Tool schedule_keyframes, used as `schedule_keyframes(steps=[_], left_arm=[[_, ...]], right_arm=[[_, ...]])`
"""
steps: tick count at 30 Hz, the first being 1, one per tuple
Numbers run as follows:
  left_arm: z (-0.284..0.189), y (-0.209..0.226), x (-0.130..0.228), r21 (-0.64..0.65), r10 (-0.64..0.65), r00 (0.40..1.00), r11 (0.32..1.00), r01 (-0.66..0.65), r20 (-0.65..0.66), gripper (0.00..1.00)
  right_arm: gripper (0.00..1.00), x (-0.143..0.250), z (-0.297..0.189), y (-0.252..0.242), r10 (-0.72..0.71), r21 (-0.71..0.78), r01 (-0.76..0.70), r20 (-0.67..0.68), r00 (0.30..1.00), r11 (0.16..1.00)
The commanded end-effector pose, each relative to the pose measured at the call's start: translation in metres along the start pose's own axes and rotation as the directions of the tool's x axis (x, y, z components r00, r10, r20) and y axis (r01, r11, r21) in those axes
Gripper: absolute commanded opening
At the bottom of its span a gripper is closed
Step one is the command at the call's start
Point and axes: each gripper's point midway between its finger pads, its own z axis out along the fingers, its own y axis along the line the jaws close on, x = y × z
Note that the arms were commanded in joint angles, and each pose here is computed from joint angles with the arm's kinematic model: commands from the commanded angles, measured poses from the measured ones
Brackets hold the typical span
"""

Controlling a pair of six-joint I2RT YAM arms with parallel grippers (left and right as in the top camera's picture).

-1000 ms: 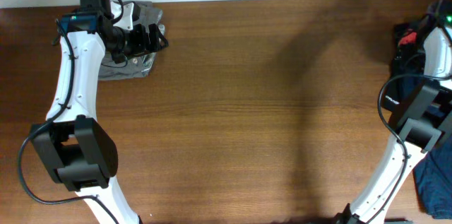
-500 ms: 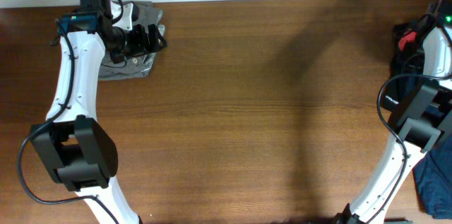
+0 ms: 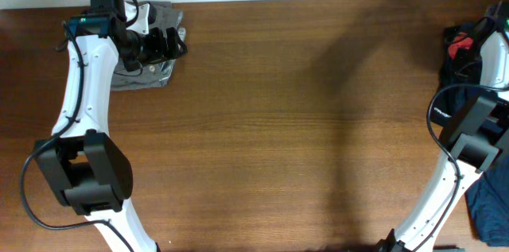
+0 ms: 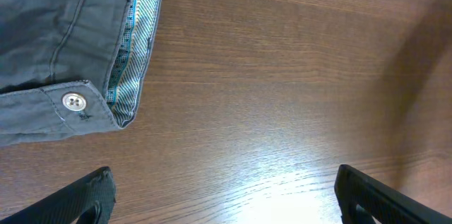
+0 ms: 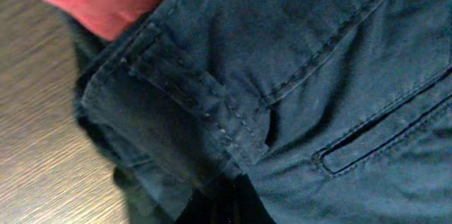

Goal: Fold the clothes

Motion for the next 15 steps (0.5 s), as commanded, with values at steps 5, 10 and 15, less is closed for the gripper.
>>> schedule_keyframes(steps=[5, 10, 15], left_arm=[[0.004, 0.003, 0.004, -0.009, 0.013, 1.000, 1.000, -0.013, -0.016, 0.99], [0.004, 0.003, 0.004, -0.009, 0.013, 1.000, 1.000, -0.014, -0.016, 0.99], [0.004, 0.003, 0.004, -0.009, 0.013, 1.000, 1.000, -0.014, -0.016, 0.99]], right_arm=[[0.04, -0.011, -0.058, 0.032, 0.024, -0.222, -0.007, 0.074, 0.997, 0.975], [0.04, -0.010, -0.066, 0.049, 0.006, -0.273, 0.016, 0.079, 0.997, 0.962], [0.08, -0.009, -0.063, 0.038, -0.015, -0.149, 0.026, 0.077, 0.997, 0.989]])
